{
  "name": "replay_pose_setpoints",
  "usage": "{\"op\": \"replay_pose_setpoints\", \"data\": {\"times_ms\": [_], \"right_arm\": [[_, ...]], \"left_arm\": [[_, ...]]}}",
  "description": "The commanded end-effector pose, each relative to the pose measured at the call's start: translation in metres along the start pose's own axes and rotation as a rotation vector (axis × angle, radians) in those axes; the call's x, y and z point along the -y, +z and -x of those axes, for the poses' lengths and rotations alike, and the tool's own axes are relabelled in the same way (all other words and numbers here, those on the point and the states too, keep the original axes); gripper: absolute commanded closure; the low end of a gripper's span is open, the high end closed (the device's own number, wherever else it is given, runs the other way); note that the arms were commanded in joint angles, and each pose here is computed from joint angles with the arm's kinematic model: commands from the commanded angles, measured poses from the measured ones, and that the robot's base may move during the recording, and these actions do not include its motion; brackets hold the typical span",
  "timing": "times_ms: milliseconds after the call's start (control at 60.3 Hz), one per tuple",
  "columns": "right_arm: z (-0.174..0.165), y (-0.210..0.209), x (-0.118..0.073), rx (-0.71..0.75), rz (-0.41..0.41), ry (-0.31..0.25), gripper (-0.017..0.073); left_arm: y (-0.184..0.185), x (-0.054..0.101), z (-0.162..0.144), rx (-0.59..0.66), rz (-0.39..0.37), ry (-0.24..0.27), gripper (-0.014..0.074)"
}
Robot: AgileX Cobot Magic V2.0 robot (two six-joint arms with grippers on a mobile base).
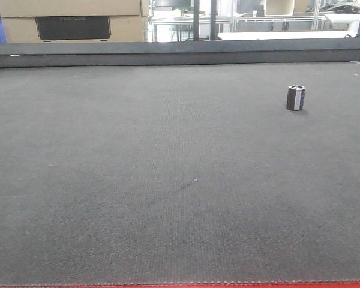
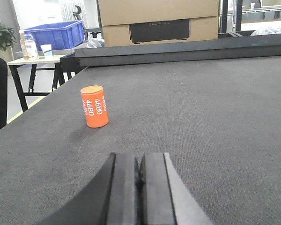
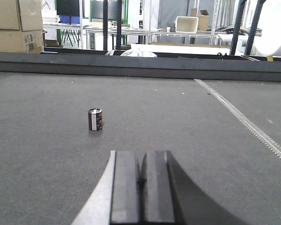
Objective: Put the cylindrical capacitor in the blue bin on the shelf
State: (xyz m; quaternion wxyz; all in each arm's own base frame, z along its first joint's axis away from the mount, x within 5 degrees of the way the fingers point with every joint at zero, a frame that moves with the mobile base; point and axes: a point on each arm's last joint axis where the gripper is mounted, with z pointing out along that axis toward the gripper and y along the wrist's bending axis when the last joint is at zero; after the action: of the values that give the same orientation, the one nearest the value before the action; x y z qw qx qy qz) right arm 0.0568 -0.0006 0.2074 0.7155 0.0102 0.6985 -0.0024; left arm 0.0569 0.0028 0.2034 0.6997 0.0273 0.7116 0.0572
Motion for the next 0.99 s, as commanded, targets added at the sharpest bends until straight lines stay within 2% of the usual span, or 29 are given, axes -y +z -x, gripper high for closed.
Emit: {"op": "replay_pose_setpoints", "data": {"times_ms": [0, 481, 812, 912, 978], "right_arm": [[0.002, 0.000, 0.000, 0.021, 0.000, -0.003, 0.0701], [0.002, 0.000, 0.000, 0.021, 0.000, -0.003, 0.0701], [0.004, 0.000, 0.000, 0.043, -0.004, -0.003, 0.0701], [0.009, -0.001, 0.001, 0.094, -0.013, -0.003, 0.0701], [0.013, -0.001, 0.002, 0.144, -0.021, -0.003, 0.0701]], "left_arm": [[-0.001, 0.000, 0.002, 0.020, 0.004, 0.007, 0.0675], [-0.001, 0.000, 0.004, 0.034, 0.004, 0.007, 0.0675], [-0.002, -0.001, 0.016, 0.165, 0.007, 0.007, 0.0675], [-0.003, -0.001, 0.022, 0.242, 0.010, -0.009, 0.0675], [-0.005, -0.002, 0.030, 0.331, 0.015, -0.043, 0.0675]]}}
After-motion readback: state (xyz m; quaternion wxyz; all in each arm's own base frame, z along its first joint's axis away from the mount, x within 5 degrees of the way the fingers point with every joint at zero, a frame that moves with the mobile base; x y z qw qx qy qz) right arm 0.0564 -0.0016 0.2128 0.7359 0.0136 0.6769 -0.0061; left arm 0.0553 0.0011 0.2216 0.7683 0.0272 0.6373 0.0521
